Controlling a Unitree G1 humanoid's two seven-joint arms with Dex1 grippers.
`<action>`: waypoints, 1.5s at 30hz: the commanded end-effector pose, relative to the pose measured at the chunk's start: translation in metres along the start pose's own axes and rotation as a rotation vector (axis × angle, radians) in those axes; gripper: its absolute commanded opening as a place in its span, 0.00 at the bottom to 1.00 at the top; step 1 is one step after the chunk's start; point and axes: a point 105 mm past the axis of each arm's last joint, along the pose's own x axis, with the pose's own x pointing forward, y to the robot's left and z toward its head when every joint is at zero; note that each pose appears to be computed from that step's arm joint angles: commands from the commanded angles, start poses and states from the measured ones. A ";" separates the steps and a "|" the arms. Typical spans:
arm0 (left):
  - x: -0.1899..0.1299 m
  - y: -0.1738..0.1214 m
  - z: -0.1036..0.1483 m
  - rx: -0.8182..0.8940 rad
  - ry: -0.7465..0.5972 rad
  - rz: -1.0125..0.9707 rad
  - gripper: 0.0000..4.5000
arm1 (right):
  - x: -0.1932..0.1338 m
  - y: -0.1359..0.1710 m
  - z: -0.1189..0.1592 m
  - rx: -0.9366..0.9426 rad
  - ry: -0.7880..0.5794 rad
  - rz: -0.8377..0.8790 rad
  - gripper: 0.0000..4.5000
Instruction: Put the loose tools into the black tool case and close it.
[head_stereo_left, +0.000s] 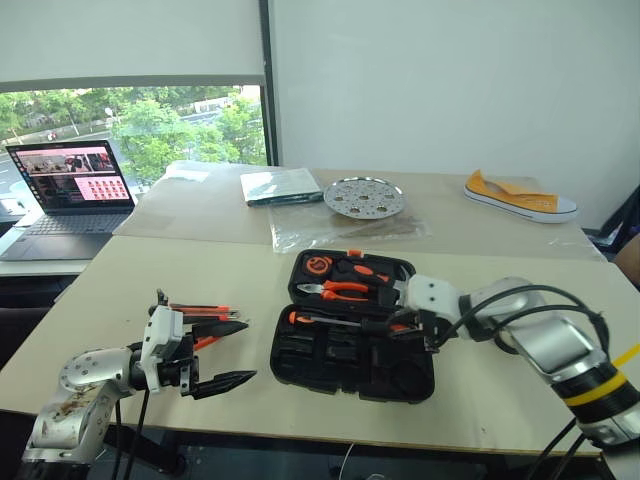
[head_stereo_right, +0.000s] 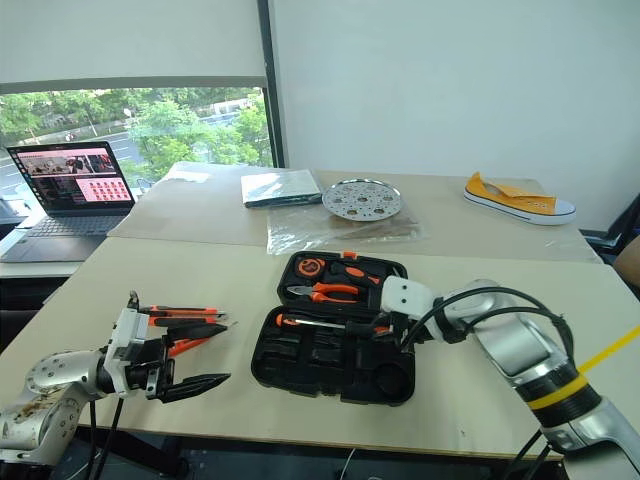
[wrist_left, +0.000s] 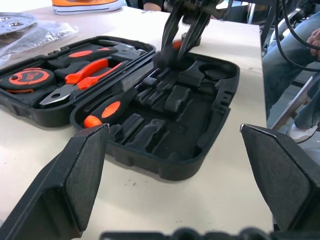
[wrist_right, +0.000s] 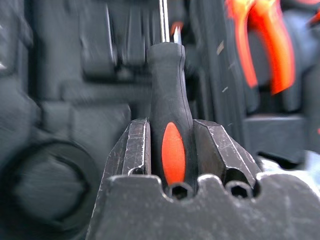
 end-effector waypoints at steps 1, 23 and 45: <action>-0.001 -0.002 0.007 0.043 -0.010 0.006 1.00 | -0.001 -0.004 -0.003 -0.043 0.069 0.007 0.21; 0.002 0.004 0.004 0.050 0.002 0.012 1.00 | 0.003 0.014 0.004 -0.055 0.007 0.068 0.44; -0.007 0.013 -0.002 0.063 0.052 0.043 1.00 | 0.014 0.008 0.022 0.006 -0.191 0.075 0.01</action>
